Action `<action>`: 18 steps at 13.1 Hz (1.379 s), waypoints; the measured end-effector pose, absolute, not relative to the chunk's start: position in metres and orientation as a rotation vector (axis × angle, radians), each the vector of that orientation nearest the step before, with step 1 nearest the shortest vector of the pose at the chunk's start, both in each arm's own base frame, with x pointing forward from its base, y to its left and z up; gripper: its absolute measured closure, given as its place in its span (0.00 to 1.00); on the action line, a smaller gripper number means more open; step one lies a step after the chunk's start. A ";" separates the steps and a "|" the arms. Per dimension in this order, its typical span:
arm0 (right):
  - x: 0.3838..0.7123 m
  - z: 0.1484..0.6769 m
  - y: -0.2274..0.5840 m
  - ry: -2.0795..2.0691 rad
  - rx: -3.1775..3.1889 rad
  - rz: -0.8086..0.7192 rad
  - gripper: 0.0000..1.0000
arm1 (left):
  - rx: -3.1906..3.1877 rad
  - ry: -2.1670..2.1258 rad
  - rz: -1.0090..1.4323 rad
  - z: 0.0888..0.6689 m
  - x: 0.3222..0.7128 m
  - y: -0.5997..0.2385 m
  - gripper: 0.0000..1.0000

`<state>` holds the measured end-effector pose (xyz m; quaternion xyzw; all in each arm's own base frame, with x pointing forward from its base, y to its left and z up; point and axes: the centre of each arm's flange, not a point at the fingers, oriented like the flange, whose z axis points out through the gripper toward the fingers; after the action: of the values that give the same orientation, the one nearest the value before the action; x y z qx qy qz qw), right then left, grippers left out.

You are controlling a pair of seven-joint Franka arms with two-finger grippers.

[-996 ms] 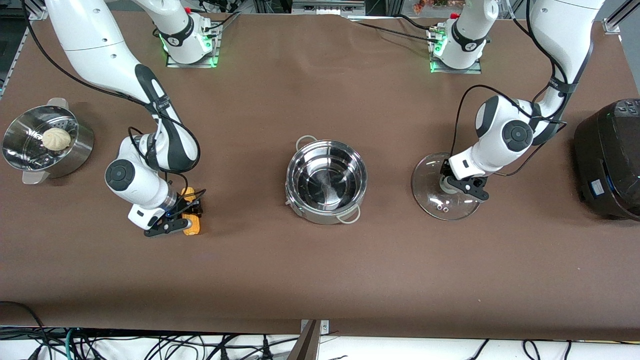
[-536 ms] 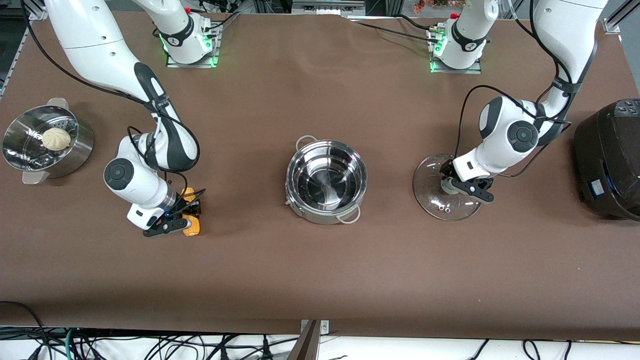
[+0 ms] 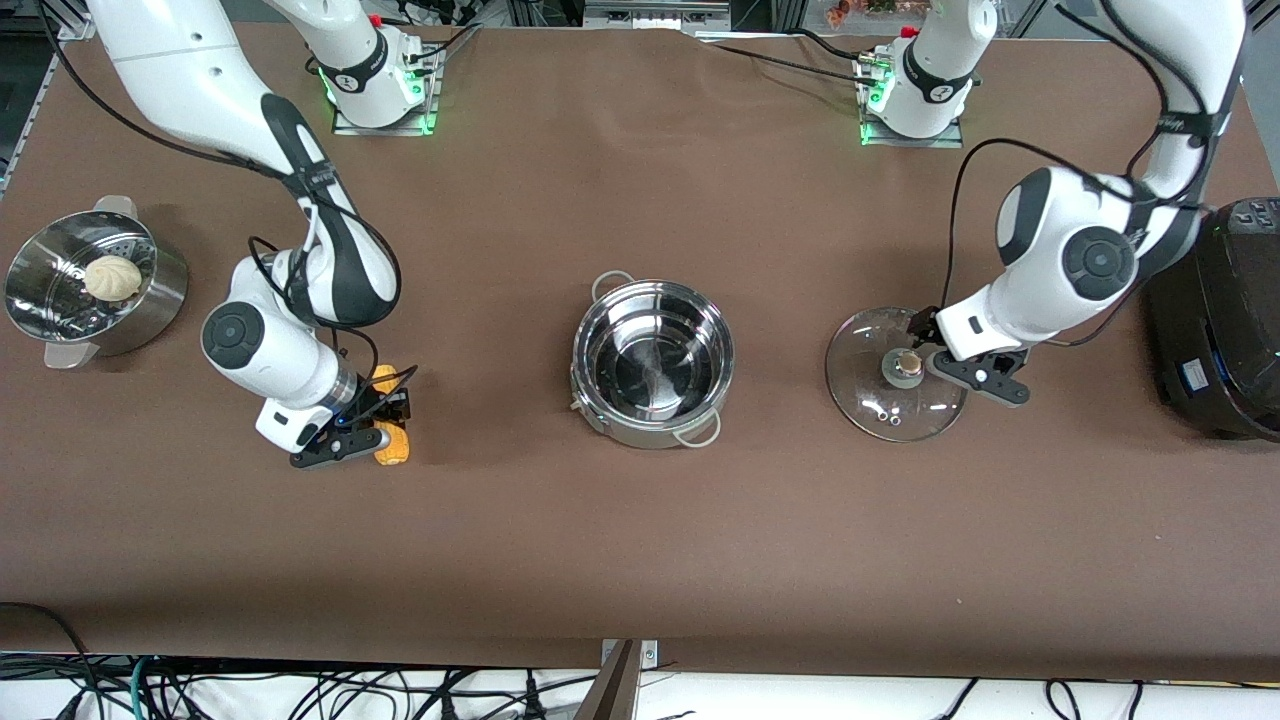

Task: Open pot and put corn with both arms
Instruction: 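Release the lid with the left gripper while the right gripper carries corn over the pot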

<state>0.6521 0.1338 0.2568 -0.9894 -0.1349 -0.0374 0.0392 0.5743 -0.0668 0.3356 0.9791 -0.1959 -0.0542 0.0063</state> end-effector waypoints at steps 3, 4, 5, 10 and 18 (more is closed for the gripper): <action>0.640 0.295 0.166 -0.346 -3.011 -0.083 0.67 | 3.060 -0.562 -0.250 0.402 0.584 -0.060 0.00; 0.635 0.305 0.182 -0.310 -3.003 -0.075 0.67 | 3.061 -0.547 -0.257 0.422 0.587 -0.057 0.00; 0.629 0.314 0.198 -0.276 -2.994 -0.067 0.67 | 3.066 -0.527 -0.260 0.446 0.589 -0.054 0.00; 0.599 0.355 0.269 -0.118 -2.993 -0.033 0.67 | 3.115 -0.381 -0.244 0.571 0.575 -0.048 0.00; 0.544 0.387 0.392 0.053 -3.070 -0.073 0.67 | 3.171 -0.202 -0.047 0.618 0.574 -0.007 0.00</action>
<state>0.5438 0.3918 0.3865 -0.9990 0.0172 -0.0237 0.0352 0.5741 -0.0071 0.6180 0.9977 -0.0635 -0.0148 -0.0180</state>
